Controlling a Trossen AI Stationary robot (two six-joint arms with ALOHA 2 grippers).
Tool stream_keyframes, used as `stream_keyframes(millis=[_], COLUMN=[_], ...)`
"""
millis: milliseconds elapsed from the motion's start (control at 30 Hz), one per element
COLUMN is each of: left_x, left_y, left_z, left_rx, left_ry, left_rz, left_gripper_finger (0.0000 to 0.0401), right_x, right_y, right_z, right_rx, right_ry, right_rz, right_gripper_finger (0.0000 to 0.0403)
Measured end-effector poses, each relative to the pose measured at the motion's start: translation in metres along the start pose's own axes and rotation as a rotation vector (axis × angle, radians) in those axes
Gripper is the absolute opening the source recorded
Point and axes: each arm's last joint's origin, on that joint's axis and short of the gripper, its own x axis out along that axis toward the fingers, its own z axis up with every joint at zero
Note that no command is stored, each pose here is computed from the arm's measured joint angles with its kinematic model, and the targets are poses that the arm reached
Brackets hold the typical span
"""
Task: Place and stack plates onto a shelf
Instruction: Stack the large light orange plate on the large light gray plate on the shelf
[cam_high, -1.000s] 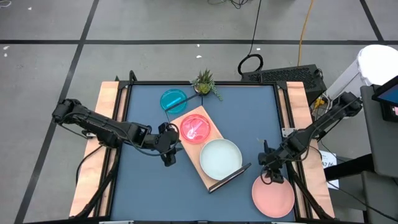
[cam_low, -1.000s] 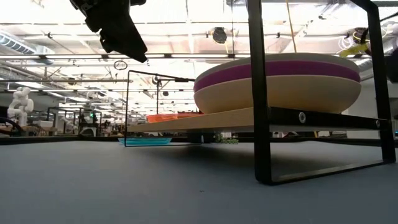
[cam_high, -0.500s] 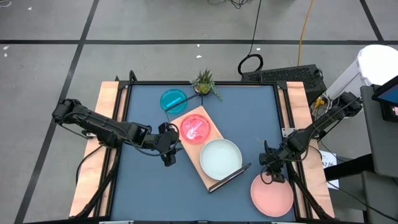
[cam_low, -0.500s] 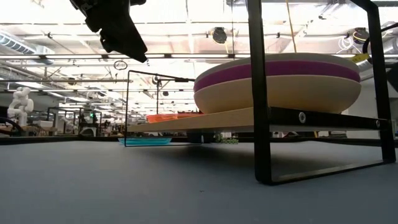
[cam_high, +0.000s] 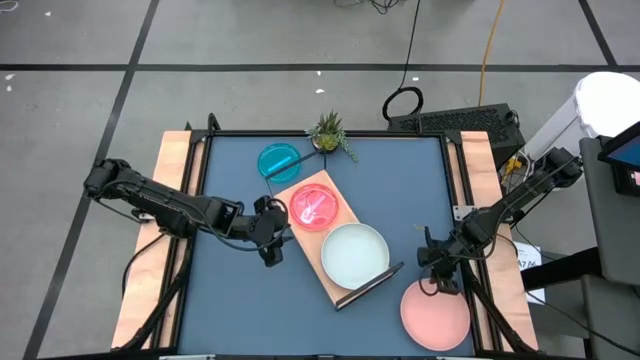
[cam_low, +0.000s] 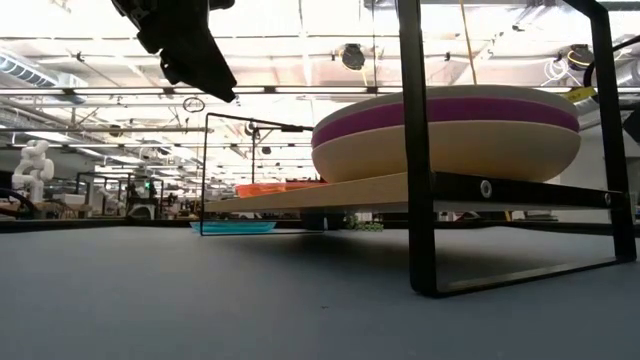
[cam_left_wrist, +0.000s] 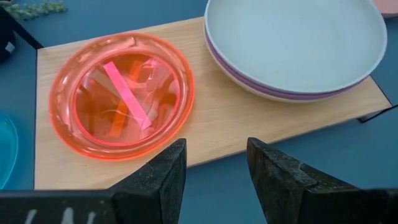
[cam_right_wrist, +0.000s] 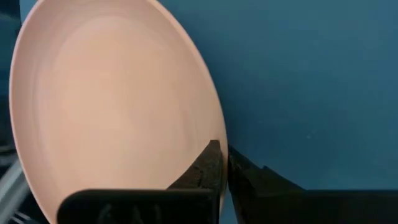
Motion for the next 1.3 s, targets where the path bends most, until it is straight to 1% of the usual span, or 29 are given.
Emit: stream_keyframes(millis=[267, 400, 733, 867, 1033, 1300], left_x=[0.000, 0.000, 0.000, 0.000, 0.000, 0.000], left_y=[0.000, 0.000, 0.000, 0.001, 0.001, 0.001], left_z=[0.000, 0.000, 0.000, 0.000, 0.000, 0.000], left_rx=[-0.001, 0.002, 0.010, 0.001, 0.001, -0.001], left_ry=[0.000, 0.002, -0.001, -0.005, -0.008, -0.008], left_rz=[0.001, 0.002, 0.011, 0.019, 0.026, 0.026], left_gripper_finger=[0.0175, 0.0175, 0.0175, 0.0175, 0.0175, 0.0175], right_x=[0.000, -0.004, -0.017, -0.023, -0.032, -0.047], right_y=[0.005, 0.011, 0.027, 0.036, 0.047, 0.062], right_z=[0.003, 0.006, 0.014, 0.017, 0.023, 0.029], right_rx=[0.143, 0.196, 0.252, 0.278, 0.308, 0.366], right_ry=[0.000, 0.002, -0.002, 0.025, 0.012, 0.012], right_rz=[0.067, 0.084, 0.115, 0.161, 0.201, 0.224], right_gripper_finger=[0.0001, 0.0001, 0.0001, 0.0000, 0.0000, 0.0000])
